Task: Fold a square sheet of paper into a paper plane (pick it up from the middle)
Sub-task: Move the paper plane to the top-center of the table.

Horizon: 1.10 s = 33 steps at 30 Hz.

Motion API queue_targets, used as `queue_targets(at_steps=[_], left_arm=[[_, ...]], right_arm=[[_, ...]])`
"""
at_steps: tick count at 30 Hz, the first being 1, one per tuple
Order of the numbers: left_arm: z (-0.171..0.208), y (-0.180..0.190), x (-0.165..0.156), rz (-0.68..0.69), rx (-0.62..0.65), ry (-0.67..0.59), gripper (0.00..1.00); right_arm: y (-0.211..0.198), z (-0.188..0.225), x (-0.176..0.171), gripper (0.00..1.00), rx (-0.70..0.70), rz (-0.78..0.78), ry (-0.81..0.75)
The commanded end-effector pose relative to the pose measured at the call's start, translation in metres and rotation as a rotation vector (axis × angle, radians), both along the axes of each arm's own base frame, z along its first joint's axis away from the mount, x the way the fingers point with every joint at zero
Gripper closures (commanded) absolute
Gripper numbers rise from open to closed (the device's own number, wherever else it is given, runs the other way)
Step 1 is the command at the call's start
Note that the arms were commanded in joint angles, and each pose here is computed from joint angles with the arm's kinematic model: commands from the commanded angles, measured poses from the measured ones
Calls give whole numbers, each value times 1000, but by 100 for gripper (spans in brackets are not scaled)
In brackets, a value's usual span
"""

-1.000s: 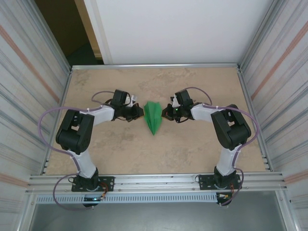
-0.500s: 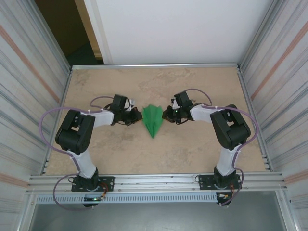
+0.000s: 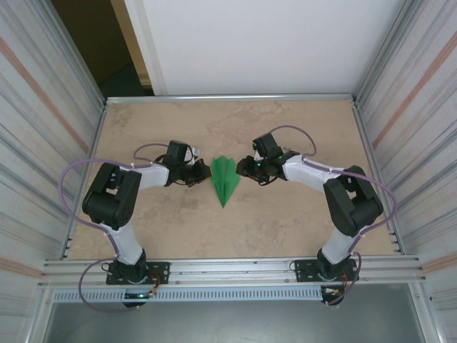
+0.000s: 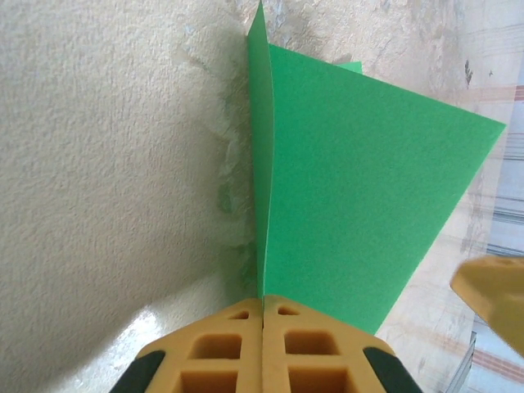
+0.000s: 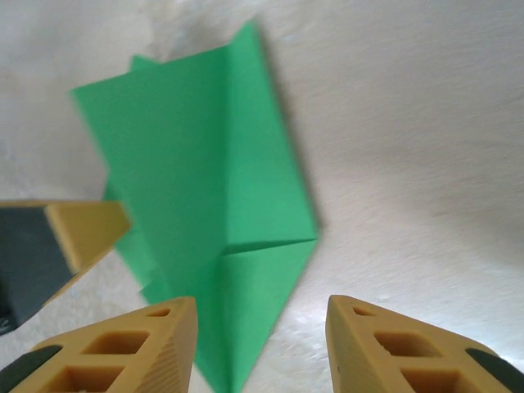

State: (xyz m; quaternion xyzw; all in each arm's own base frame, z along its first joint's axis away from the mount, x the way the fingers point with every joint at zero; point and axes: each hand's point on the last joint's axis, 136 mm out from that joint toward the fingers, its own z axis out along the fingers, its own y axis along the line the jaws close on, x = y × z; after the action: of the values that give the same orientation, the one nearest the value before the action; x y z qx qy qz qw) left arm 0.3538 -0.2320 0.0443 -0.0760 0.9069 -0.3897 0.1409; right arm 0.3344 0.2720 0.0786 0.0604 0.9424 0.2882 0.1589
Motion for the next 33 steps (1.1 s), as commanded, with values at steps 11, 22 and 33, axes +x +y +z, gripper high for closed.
queue_targets(at_steps=[11,22,33], left_arm=[[8,-1,-1,-2,-23,-7,98],[11,-3,1,-8,-31,-8,97],[11,-4,1,-11,-37,-3,98]], right_arm=[[60,-21,-32,45,-135,192,31],[70,-32,-32,44,-139,230,64],[71,-42,-24,48,-190,213,69]])
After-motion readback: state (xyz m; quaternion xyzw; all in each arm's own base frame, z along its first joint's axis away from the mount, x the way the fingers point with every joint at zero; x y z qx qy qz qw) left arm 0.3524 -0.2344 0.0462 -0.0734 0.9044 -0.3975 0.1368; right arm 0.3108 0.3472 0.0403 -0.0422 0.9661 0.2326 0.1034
